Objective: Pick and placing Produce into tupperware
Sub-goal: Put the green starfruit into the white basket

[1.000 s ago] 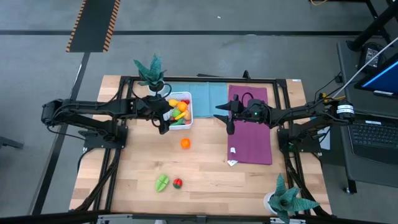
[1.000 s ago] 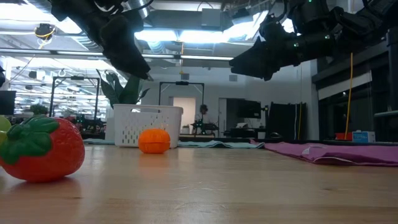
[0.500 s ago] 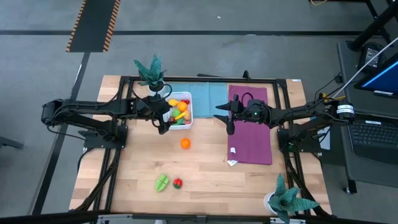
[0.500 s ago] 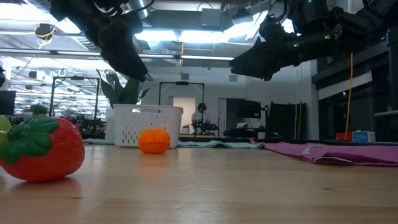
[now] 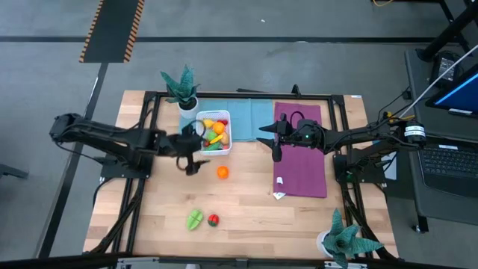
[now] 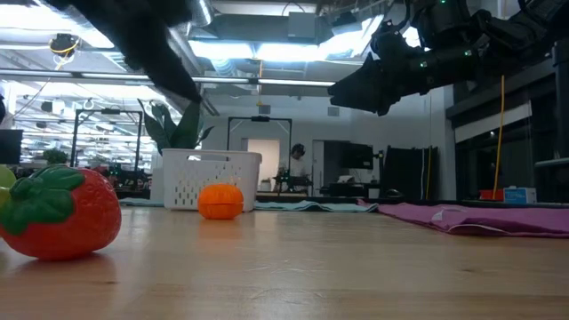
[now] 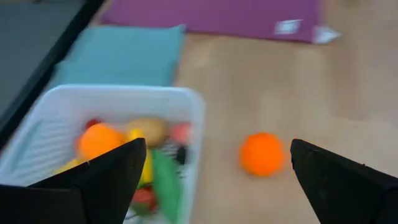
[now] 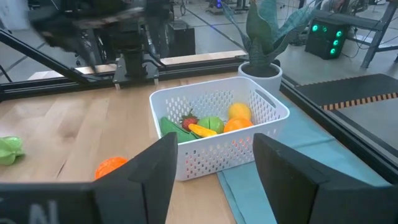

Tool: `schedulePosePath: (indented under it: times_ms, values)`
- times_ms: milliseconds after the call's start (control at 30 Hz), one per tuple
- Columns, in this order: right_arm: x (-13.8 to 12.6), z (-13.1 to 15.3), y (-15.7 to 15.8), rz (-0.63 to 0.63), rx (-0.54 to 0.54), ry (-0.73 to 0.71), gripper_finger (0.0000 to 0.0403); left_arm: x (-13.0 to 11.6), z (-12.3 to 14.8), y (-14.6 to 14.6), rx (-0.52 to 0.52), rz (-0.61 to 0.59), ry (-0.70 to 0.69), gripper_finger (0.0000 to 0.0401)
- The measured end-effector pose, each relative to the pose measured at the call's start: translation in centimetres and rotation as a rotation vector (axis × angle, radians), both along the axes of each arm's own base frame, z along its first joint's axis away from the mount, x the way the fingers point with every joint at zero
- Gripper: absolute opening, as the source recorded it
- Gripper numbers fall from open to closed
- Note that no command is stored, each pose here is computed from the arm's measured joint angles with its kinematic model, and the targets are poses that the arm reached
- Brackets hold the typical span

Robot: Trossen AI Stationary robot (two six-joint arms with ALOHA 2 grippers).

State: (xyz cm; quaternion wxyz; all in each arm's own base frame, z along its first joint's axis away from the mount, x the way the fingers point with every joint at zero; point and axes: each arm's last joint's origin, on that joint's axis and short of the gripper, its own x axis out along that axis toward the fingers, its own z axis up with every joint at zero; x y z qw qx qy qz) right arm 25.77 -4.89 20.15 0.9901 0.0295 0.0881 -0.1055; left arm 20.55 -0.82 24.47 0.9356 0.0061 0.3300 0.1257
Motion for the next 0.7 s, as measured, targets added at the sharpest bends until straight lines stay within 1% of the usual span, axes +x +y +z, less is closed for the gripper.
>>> schedulePosePath:
  times_ms: [100, 167, 233, 400, 500, 567, 700]
  values:
    - [0.0, 0.0, 0.0, 0.0, 0.0, 0.0, 0.0213, -0.4, 0.3, -2.5, -0.032, -0.079, -0.035, 0.0391]
    - [0.0, 0.0, 0.0, 0.0, 0.002, 0.0, 0.0213, -0.9, 0.4, -4.3, -0.035, -0.1, -0.054, 0.0393]
    - [0.0, 0.0, 0.2, 0.007, 0.003, 0.003, 0.0213, -1.5, 0.4, -6.0, -0.043, -0.081, -0.08, 0.0394]
    - [0.1, -0.1, 0.9, 0.035, 0.002, 0.01, 0.0213, -3.7, -0.3, -9.6, -0.081, 0.014, -0.128, 0.039]
    - [0.2, -0.1, 1.1, 0.045, 0.002, 0.01, 0.0213, -4.6, -0.9, -11.5, -0.117, 0.022, -0.149, 0.0392]
    - [0.2, -0.1, 1.3, 0.051, 0.003, 0.01, 0.0213, -5.0, -1.3, -12.5, -0.142, 0.03, -0.165, 0.0394]
    - [0.2, -0.1, 1.7, 0.066, 0.004, 0.01, 0.0213, -4.9, -1.8, -14.5, -0.174, 0.043, -0.144, 0.0391]
